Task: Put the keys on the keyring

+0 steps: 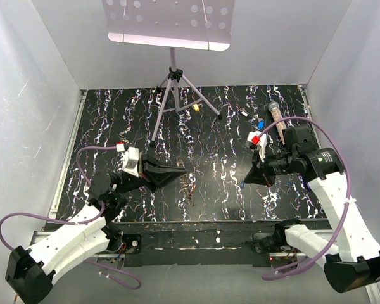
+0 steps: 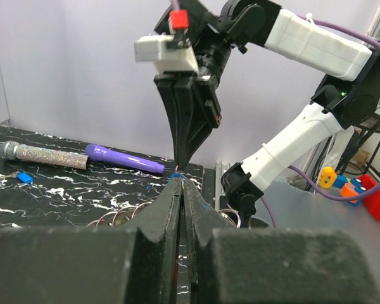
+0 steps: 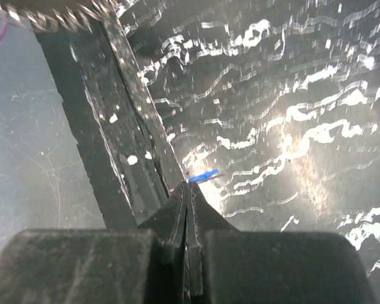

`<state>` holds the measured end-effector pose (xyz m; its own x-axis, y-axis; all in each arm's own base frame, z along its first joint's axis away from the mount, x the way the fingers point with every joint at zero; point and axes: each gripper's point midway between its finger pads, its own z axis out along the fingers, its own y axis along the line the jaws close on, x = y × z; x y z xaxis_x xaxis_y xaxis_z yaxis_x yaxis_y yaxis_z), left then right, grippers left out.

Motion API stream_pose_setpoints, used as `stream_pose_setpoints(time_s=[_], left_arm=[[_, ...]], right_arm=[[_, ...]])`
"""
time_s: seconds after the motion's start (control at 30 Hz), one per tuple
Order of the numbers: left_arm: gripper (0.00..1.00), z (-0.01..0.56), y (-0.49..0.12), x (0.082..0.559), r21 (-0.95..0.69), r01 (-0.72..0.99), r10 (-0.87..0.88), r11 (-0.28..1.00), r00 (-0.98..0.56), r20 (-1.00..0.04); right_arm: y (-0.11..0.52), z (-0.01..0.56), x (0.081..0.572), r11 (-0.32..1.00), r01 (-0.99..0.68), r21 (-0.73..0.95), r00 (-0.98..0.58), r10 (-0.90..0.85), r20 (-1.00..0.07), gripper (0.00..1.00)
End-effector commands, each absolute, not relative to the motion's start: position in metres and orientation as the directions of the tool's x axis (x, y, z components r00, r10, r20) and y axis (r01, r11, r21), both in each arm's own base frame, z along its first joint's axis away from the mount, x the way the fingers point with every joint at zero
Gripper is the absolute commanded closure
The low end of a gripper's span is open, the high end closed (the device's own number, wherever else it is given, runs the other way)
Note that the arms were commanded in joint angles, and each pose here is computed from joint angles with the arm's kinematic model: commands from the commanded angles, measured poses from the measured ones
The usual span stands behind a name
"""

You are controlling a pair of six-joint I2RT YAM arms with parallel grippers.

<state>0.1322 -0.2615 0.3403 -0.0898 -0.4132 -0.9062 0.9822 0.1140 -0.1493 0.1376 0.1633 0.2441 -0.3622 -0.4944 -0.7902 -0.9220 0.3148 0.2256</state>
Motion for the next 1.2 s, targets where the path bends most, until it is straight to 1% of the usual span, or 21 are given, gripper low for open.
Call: stream_pose_setpoints(time_s=[0.0,0.17,0.23,0.37,0.43,0.5,0.67,0.77,0.97,1.17], left_arm=[[1.0,0.348,-0.257,0.133,-0.108,0.983,-0.409,0.148,-0.039,-0.912],[1.0,0.341,-0.258,0.132,-0.09,0.985,-0.372,0.149,-0.028,-0.928],[1.0,0.338,-0.256,0.131,-0.081,0.984,-0.371,0.157,-0.017,-0.929],[1.0,0.335,-0.255,0.129,-0.065,0.985,-0.365,0.162,-0.002,-0.931],[1.0,0.332,-0.255,0.13,-0.051,0.985,-0.359,0.165,0.012,-0.933],[1.0,0.33,-0.256,0.13,-0.043,0.986,-0.354,0.161,0.018,-0.935],[1.0,0.324,-0.259,0.128,-0.036,0.99,-0.346,0.136,0.013,-0.938],[1.0,0.322,-0.258,0.127,-0.032,0.99,-0.343,0.139,0.017,-0.939],[1.0,0.317,-0.256,0.127,-0.014,0.988,-0.325,0.154,0.037,-0.945],[1.0,0.316,-0.256,0.126,-0.003,0.988,-0.317,0.153,0.047,-0.947]], right_arm=[[0.142,0.2,0.143,0.41,-0.866,0.286,-0.485,-0.551,-0.679,0.99],[0.108,0.151,0.165,0.562,-0.749,0.35,-0.657,-0.565,-0.498,0.99],[0.092,0.141,0.172,0.607,-0.717,0.343,-0.693,-0.567,-0.445,0.99],[0.053,0.121,0.187,0.696,-0.653,0.298,-0.75,-0.542,-0.379,0.99],[0.041,0.106,0.186,0.72,-0.609,0.332,-0.793,-0.535,-0.294,0.99],[0.036,0.094,0.187,0.731,-0.583,0.354,-0.812,-0.536,-0.231,0.99],[0.029,0.074,0.217,0.769,-0.525,0.365,-0.848,-0.51,-0.144,0.99],[0.03,0.069,0.243,0.785,-0.506,0.358,-0.86,-0.489,-0.144,0.99],[0.047,0.059,0.287,0.797,-0.515,0.315,-0.857,-0.468,-0.216,0.99],[0.069,0.045,0.307,0.799,-0.513,0.315,-0.856,-0.451,-0.251,0.99]])
